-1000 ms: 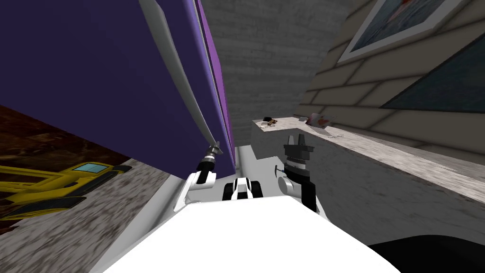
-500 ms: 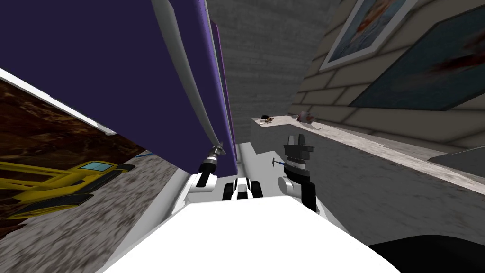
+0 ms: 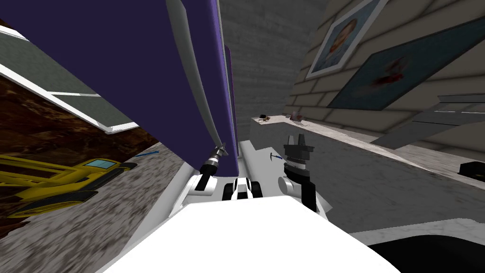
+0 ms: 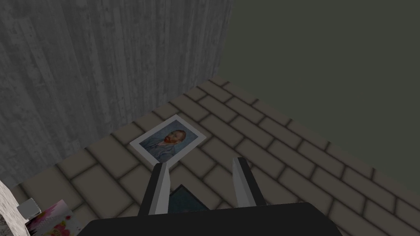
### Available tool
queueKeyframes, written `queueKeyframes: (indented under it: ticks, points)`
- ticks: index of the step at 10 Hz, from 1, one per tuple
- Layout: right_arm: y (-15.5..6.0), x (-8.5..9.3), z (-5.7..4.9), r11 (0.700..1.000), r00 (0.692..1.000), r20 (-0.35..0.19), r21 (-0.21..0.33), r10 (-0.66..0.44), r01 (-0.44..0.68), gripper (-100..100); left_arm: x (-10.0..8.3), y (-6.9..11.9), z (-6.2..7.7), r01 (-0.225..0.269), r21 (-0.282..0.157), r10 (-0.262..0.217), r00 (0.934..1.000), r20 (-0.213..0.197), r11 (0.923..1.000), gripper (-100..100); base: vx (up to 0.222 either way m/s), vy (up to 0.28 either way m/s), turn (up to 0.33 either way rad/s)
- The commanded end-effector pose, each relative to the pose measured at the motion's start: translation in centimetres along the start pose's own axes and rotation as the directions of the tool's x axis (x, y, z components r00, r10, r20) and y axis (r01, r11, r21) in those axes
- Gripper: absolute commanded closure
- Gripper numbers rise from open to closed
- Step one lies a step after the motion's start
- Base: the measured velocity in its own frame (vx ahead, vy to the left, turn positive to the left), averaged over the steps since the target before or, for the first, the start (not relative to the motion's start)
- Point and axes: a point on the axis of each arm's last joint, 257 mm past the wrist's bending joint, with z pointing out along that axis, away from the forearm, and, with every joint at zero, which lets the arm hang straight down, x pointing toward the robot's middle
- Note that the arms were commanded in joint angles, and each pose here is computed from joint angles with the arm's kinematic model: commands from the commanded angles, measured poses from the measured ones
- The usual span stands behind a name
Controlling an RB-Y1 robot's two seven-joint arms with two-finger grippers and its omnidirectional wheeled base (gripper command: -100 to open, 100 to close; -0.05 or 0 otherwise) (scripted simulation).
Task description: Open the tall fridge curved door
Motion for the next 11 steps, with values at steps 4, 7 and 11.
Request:
queueKeyframes:
  ticks: [4, 7, 11]
  points:
    - [0.0, 0.0, 0.0, 1.000, 1.000, 0.000, 0.000, 0.000, 0.000, 0, 1.4, -3.5, -1.4, 0.006, 0.104, -0.002, 0.9990, -0.045, 0.9946, 100, -0.216, 0.223, -0.108]
    - [0.0, 0.0, 0.0, 1.000, 1.000, 0.000, 0.000, 0.000, 0.000, 0, 2.1, -5.2, -2.3, 0.014, 0.153, -0.004, 0.9975, -0.070, 0.9881, 100, -0.198, 0.213, -0.086]
    - [0.0, 0.0, 0.0, 1.000, 1.000, 0.000, 0.000, 0.000, 0.000, 0, 2.8, -6.9, -3.2, 0.025, 0.201, -0.006, 0.9953, -0.097, 0.9792, 100, -0.200, 0.197, -0.074]
